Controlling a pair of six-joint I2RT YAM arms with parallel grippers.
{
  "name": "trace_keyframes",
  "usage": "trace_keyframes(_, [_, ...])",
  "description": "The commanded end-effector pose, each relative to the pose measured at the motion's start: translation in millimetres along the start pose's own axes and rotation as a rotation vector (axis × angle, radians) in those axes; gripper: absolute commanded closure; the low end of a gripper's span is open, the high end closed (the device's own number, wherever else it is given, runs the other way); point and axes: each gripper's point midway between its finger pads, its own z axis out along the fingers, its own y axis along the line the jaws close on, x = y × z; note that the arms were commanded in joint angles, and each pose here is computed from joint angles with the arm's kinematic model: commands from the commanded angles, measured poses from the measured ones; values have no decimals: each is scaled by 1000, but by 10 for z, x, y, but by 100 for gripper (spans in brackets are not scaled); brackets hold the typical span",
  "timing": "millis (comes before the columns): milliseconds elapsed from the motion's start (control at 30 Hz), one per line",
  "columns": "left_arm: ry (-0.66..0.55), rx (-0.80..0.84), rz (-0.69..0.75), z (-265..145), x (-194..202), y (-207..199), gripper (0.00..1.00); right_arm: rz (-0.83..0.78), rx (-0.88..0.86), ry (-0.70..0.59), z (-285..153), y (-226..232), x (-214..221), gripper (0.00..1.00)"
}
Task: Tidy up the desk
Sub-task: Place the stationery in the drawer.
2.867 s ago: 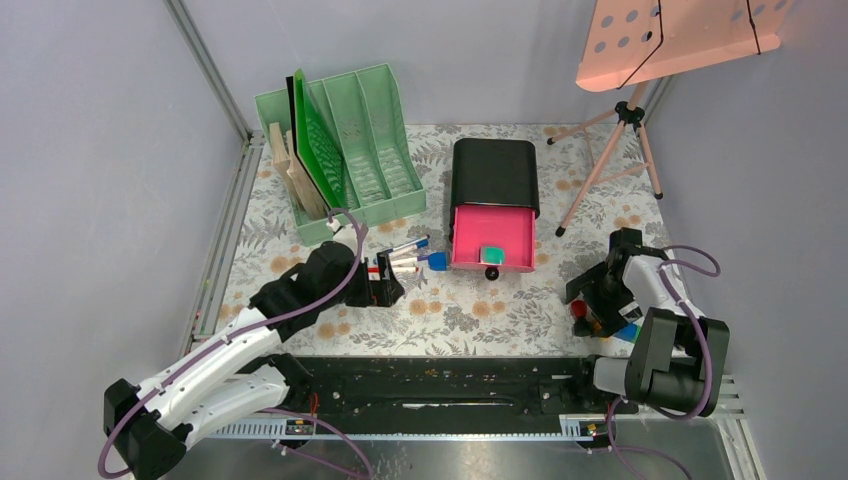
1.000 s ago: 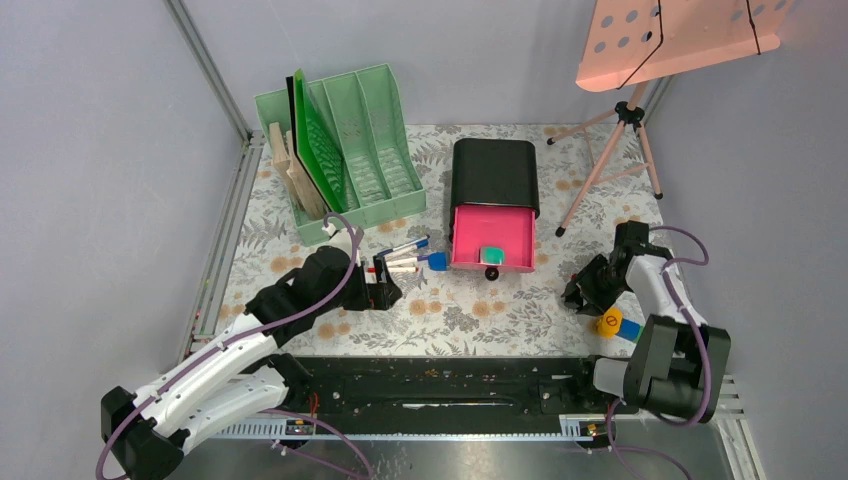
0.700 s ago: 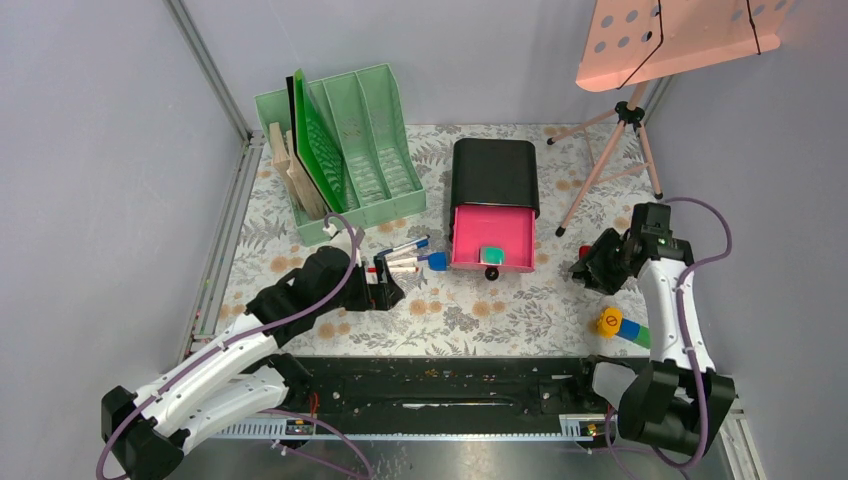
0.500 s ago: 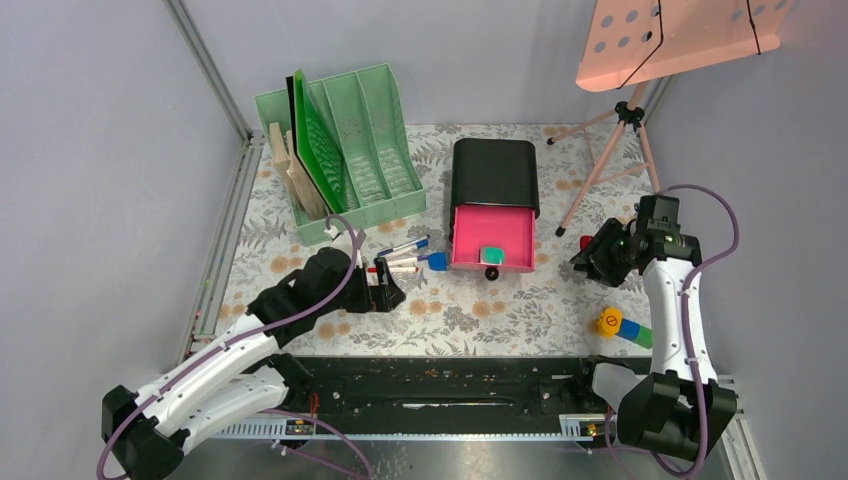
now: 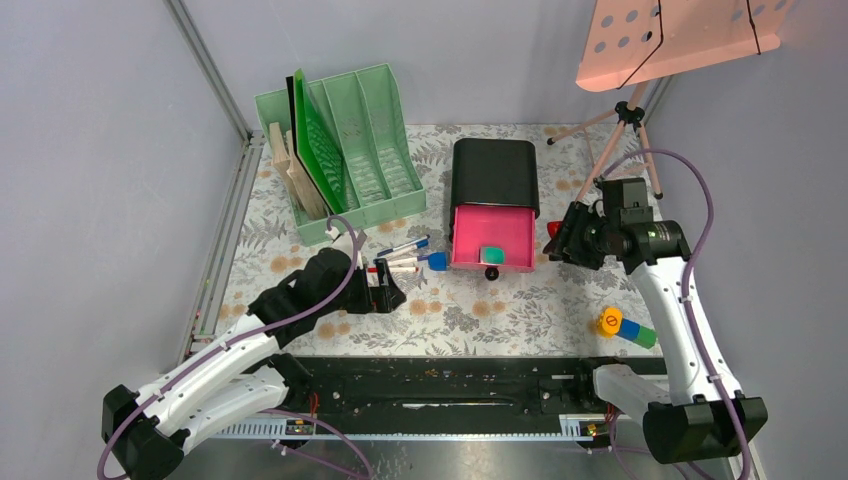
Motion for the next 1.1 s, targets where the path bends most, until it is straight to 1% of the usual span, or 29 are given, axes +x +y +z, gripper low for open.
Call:
trace_keyframes(0, [-26, 46, -7, 2, -81, -105, 1, -56, -14, -56, -117, 224, -131, 100])
trace_keyframes(300, [-23, 46, -5, 1, -68, -97, 1, -141, -22, -37, 10, 568, -128, 100])
trace_keyframes(567, [-19, 35, -9, -8, -38, -62, 1, -139, -32, -15, 311, 801, -133, 100])
trace_keyframes(900, [-15, 20, -5, 10, -41, -42, 1, -149, 39, 32, 647, 790, -130, 100])
trace_keyframes(1000, [-13, 19, 0, 12, -51, -48, 1, -150, 46, 41, 706, 784, -121, 95])
trace_keyframes(1067, [-12, 19, 3, 10, -59, -55, 1, -151, 51, 48, 732, 773, -105, 90])
